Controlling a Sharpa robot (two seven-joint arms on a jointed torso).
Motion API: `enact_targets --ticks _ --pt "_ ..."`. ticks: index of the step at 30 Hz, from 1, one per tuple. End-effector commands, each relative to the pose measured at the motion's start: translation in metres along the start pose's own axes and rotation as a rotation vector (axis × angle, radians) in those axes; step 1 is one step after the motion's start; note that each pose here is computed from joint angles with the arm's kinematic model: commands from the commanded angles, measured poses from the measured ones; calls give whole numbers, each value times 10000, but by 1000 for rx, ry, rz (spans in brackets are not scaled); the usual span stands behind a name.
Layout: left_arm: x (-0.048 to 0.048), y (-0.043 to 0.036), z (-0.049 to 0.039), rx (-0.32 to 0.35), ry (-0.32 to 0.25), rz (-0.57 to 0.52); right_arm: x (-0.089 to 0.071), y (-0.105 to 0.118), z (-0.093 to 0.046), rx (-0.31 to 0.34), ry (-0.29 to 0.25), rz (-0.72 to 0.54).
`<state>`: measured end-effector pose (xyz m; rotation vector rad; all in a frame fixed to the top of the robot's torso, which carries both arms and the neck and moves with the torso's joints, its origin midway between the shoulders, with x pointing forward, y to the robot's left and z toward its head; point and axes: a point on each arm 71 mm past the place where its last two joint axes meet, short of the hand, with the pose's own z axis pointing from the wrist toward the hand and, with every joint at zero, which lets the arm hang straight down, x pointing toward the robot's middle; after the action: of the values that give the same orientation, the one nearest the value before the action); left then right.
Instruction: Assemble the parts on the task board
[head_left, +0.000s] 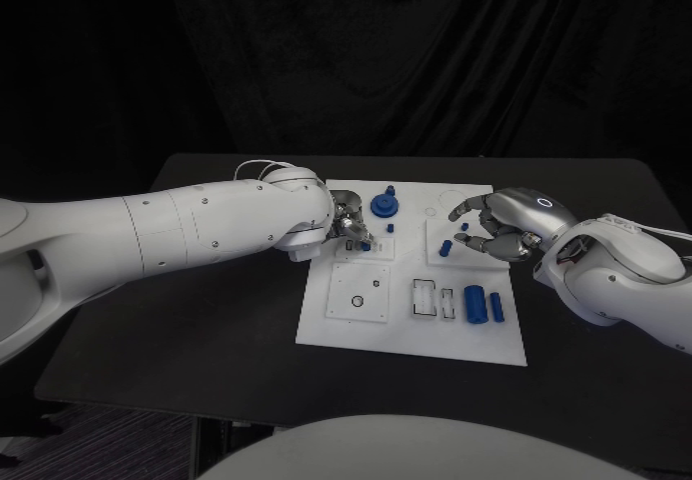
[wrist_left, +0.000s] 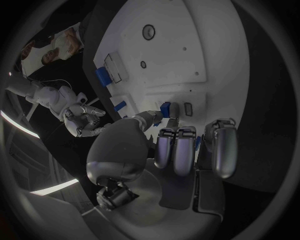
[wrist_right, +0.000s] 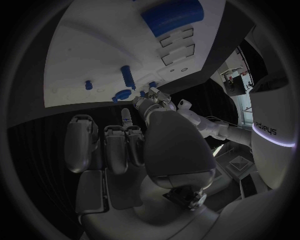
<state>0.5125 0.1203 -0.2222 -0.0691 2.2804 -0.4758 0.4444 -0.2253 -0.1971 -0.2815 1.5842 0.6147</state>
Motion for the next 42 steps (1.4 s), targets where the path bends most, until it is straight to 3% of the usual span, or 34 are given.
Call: enact_targets --ticks 1,18,36,42 --pt "35 32 10 -12 17 10 5 -13 -1 21 6 14" --pt "22 46 5 -14 0 0 8 -18 -1 24 10 16" --pt "-1 111 -13 -34 -20 -13 9 -22 -6 25 11 17" --pt "-20 96 -54 22 -69 -39 5 -32 -16 27 8 16"
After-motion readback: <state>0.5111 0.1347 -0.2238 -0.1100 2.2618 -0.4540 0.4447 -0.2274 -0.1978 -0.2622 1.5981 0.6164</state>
